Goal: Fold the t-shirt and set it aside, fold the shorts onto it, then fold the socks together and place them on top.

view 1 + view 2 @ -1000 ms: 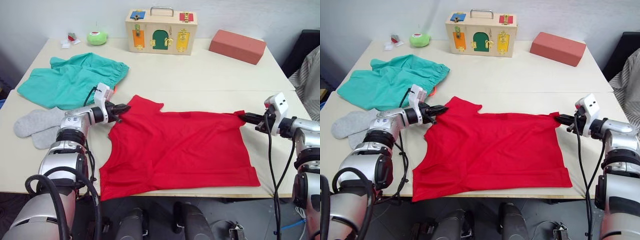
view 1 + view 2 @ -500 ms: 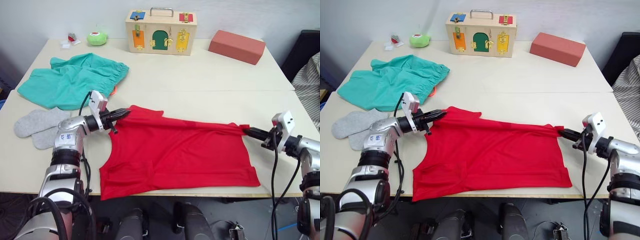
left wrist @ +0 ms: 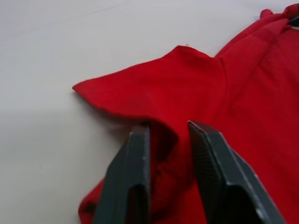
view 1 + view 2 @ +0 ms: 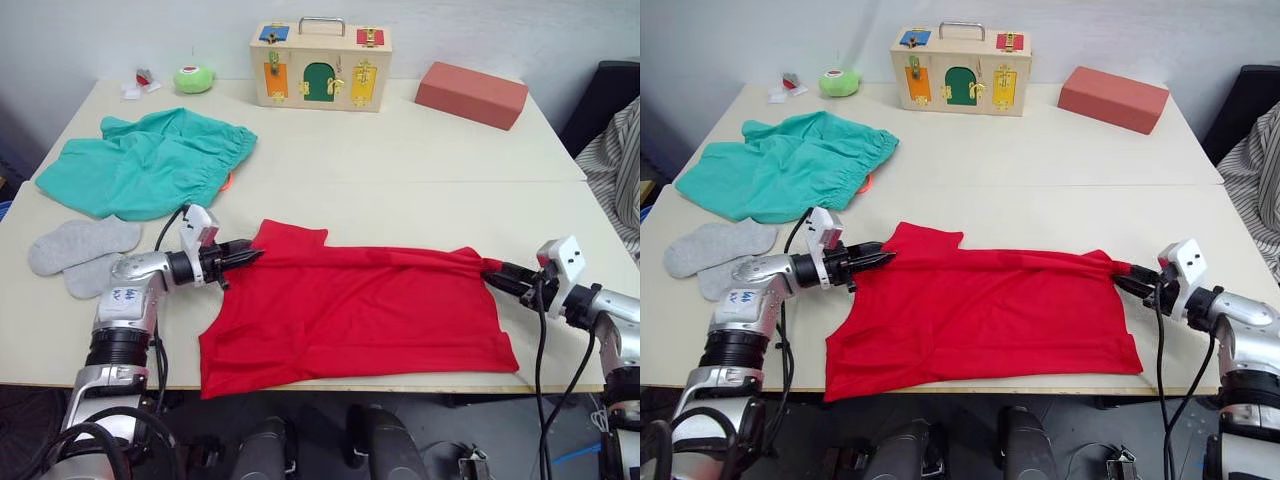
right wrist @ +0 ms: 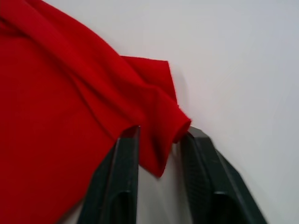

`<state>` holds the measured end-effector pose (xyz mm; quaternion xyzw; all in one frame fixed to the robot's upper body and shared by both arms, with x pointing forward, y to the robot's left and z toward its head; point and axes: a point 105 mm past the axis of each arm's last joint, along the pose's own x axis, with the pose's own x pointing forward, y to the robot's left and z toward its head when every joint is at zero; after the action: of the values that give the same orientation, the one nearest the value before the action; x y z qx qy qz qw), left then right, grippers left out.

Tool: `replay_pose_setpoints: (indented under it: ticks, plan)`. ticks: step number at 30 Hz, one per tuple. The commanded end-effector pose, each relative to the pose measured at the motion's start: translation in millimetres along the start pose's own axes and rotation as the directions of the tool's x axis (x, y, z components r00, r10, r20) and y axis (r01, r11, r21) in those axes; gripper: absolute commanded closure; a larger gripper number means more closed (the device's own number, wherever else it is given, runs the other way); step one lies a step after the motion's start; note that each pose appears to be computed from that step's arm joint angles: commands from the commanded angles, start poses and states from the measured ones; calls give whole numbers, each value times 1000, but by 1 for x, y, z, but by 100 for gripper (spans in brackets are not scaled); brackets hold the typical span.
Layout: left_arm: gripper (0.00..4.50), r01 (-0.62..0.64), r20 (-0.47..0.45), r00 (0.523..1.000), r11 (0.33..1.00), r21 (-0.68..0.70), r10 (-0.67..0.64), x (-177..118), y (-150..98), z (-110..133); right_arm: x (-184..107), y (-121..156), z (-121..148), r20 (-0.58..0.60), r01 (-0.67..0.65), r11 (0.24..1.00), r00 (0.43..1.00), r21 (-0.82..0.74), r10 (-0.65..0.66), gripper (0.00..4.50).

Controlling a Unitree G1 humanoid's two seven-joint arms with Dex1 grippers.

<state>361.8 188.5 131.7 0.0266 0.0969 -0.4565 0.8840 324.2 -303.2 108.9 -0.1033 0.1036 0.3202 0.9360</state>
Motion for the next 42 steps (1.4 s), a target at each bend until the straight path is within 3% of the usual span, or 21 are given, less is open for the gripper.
replay_pose_setpoints:
  ticks: [1,6,7,8,12,15,21,24,26,29,34,39,41,42]
  plan:
    - [199,-17,-26,1000,998,-54,15,-20,6,14,-28,-6,31,54,38,995,998,-95,-33,184]
    - [36,-43,-92,995,980,-193,26,-32,16,27,-45,8,56,86,38,967,996,-250,-17,1]
    - [3,-78,-139,989,973,-218,48,-32,21,27,-46,14,61,93,27,963,996,-269,-1,0]
    - [3,-105,-174,983,968,-226,66,-31,25,26,-45,19,66,98,15,958,995,-286,14,0]
    - [3,-131,-116,988,953,-272,103,-5,39,44,-30,43,86,146,-30,942,986,-334,83,0]
    - [3,-175,-202,972,945,-277,121,19,43,35,-18,55,94,174,-54,942,978,-332,118,0]
    - [3,-189,-267,957,939,-288,111,60,36,28,-6,68,95,194,-84,943,969,-323,153,0]
    - [3,-121,-255,966,949,-290,45,76,24,26,-7,71,94,198,-88,945,968,-315,156,0]
    - [3,-84,-300,954,957,-277,-3,81,15,17,-8,73,92,191,-101,947,968,-305,165,0]
    - [60,-73,-330,944,972,-222,-4,90,11,10,-11,73,90,190,-95,948,969,-303,158,0]
    - [215,-63,-318,948,983,-175,4,100,8,10,-16,74,87,188,-82,952,972,-296,142,0]
    - [377,13,-230,973,995,-95,-35,106,2,13,-22,73,80,175,-68,956,977,-287,122,0]
    - [439,51,-146,987,996,-72,-61,105,1,22,-25,73,77,168,-64,958,979,-279,114,0]
    - [445,73,-98,992,996,-41,-77,102,0,27,-26,75,74,160,-76,962,980,-261,121,0]
